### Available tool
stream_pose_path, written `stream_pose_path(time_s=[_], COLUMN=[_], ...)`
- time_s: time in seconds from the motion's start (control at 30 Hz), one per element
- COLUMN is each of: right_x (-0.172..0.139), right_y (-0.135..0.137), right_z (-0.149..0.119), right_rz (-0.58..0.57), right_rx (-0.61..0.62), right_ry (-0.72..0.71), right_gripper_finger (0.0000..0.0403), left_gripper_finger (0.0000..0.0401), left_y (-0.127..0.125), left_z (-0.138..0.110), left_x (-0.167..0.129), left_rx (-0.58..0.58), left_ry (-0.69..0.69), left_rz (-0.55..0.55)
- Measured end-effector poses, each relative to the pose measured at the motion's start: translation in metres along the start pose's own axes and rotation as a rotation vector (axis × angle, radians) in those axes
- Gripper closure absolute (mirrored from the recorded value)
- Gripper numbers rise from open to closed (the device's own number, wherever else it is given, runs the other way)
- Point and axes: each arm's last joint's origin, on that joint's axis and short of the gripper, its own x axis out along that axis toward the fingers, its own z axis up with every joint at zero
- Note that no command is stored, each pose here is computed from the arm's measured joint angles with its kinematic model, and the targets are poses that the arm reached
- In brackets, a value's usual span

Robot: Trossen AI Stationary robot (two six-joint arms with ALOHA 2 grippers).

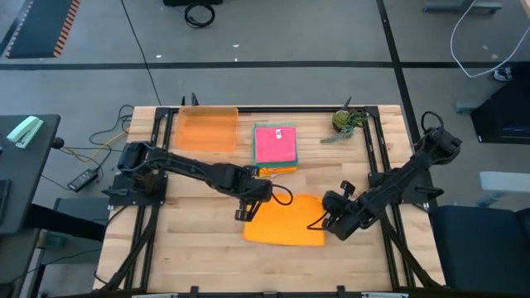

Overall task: Fold microfiber towels
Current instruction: Fold the orange towel

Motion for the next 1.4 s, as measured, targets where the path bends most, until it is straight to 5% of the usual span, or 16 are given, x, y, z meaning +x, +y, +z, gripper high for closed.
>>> stream_pose_path(time_s=[0.4, 0.83, 0.97, 1.1, 1.27, 1.4], right_x=[0.013, 0.026, 0.02, 0.002, -0.011, -0.002], right_y=[-0.011, -0.025, -0.033, -0.018, 0.031, 0.05], right_z=[0.017, 0.035, 0.038, 0.032, 0.009, -0.012], right_rz=[-0.056, -0.109, -0.125, 0.032, 0.303, 0.329], right_rx=[-0.029, 0.019, 0.053, 0.116, 0.104, 0.081], right_ry=[0.008, 0.013, 0.016, -0.016, -0.095, -0.074], right_gripper_finger=[0.0398, 0.0294, 0.0253, 0.0237, 0.0306, 0.039], left_gripper_finger=[0.0393, 0.0239, 0.0223, 0.0239, 0.0297, 0.0357], left_y=[0.002, 0.008, -0.006, -0.026, -0.033, -0.035], left_z=[-0.001, -0.007, 0.002, -0.001, -0.021, -0.033], left_x=[0.0, 0.001, 0.002, 0.02, 0.046, 0.061], left_rx=[-0.018, -0.098, -0.049, 0.025, 0.028, 0.022], left_ry=[0.011, 0.067, -0.035, -0.136, -0.133, -0.174], left_rz=[0.002, 0.055, 0.004, -0.068, -0.117, -0.155])
